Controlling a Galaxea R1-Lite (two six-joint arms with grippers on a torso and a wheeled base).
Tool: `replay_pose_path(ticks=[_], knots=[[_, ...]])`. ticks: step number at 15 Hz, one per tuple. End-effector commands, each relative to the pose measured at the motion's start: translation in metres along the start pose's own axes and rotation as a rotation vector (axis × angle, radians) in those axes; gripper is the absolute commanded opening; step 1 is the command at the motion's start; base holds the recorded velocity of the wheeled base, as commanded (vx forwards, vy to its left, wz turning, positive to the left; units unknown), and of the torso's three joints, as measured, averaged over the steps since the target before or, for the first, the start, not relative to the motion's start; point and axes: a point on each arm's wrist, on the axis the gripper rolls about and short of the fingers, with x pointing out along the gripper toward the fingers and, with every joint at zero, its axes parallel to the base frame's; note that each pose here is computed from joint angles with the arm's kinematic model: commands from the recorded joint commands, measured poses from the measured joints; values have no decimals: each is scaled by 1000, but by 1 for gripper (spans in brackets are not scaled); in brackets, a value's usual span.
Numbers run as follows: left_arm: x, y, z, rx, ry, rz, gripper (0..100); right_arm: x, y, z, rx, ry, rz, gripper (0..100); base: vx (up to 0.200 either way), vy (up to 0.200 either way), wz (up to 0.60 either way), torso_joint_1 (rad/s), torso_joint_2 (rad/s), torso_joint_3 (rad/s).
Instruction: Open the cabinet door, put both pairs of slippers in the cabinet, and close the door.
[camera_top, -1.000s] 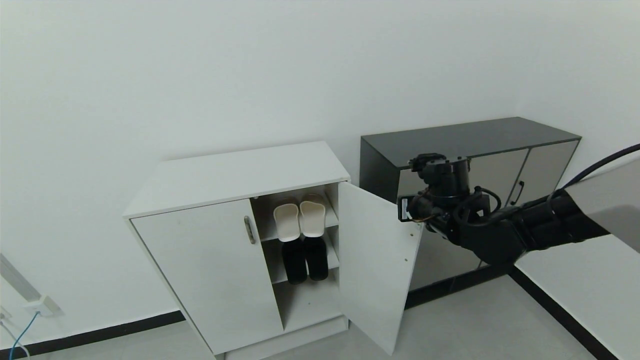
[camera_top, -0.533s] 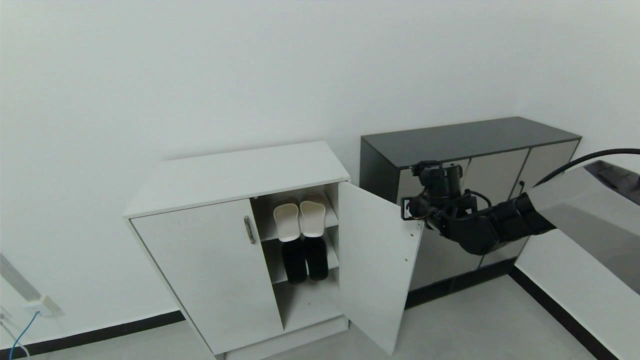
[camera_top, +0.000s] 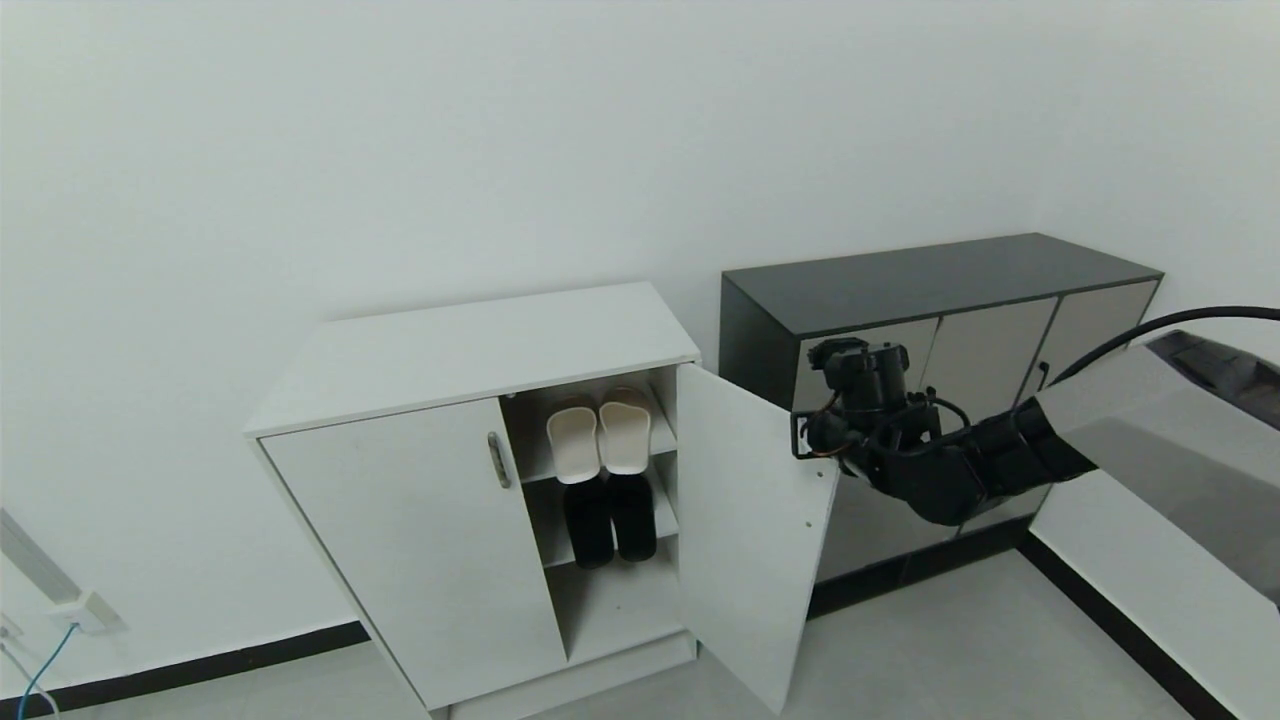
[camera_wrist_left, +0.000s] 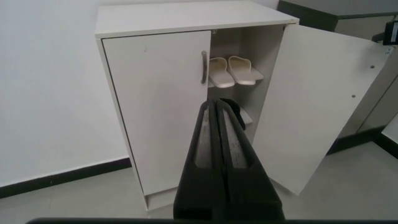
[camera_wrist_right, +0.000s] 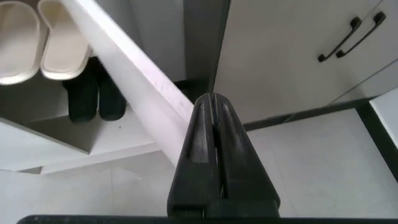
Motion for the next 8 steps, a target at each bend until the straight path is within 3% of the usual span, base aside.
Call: replay_pose_path(ticks=[1,5,8], knots=[[0,0,0,0,1,1,0,-24,15,5,-15,-6,48,0,0,0,0,0,0,0],[0,0,0,0,-1,1,0,-71,50,-2,-46,7,164,0,0,0,0,0,0,0],[0,0,0,0,1,1,0,-88,54,2,-46,-3,193,0,0,0,0,0,0,0]])
